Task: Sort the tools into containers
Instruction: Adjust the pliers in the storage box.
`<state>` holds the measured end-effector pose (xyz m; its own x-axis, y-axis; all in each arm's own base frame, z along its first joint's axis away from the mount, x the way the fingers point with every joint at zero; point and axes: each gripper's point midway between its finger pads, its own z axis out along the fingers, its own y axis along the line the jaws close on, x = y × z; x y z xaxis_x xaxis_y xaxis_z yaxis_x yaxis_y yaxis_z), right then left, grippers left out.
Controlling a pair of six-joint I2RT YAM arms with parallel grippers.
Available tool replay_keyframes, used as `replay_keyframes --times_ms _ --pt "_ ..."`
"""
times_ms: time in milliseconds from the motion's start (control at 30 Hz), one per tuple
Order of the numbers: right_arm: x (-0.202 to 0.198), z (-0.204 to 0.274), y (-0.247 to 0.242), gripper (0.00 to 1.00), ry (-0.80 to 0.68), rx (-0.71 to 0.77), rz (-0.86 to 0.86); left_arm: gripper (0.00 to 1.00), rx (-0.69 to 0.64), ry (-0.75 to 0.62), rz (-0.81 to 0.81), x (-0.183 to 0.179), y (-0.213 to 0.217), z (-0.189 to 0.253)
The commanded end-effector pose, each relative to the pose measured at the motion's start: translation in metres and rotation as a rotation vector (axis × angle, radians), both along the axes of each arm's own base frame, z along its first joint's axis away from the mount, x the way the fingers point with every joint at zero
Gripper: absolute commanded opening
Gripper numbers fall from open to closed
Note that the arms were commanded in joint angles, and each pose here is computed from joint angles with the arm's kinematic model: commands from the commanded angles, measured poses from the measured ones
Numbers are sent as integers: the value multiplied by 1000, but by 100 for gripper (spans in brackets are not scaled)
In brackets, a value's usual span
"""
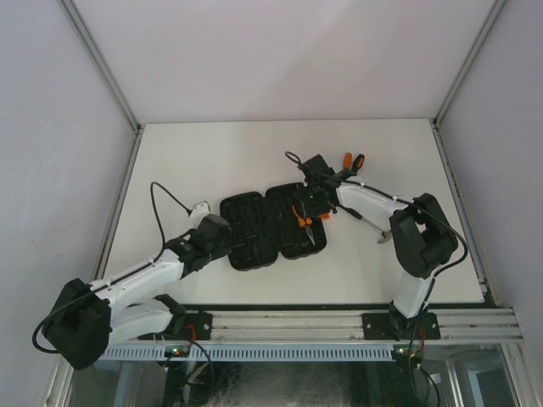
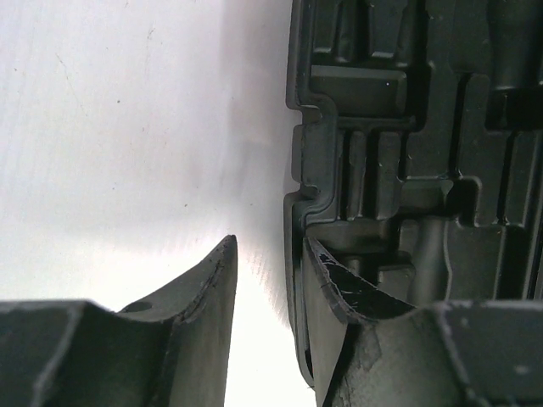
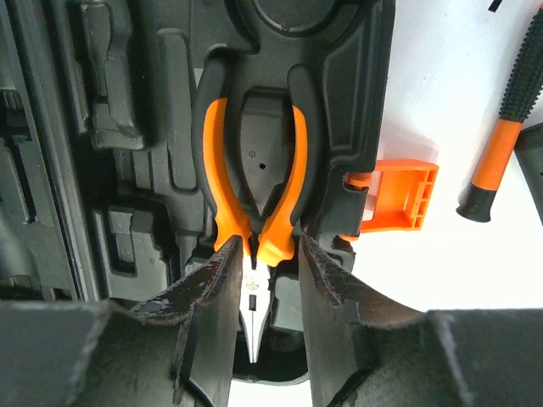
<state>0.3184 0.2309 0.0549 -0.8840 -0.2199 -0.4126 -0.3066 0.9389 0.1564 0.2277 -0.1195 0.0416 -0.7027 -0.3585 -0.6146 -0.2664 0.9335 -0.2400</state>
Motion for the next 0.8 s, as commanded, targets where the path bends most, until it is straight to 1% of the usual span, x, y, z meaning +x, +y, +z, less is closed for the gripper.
replay_keyframes --times_ms 0,233,367,467,633,767 --pt "-1 10 8 33 -29 10 37 41 -5 -43 -19 14 -10 16" --pt "-9 14 3 35 -61 -59 29 41 -23 -24 -48 14 -19 1" --pt "-13 12 0 35 -53 -70 20 40 -23 -2 -58 13 -22 -9" --pt "-13 9 3 34 -45 -61 23 37 -22 11 -63 12 -23 -14" --pt "-14 -1 6 30 -17 -51 26 31 -24 18 -69 13 -25 -18" --pt "-16 -7 8 28 8 -44 19 29 -30 19 -71 13 -27 -18"
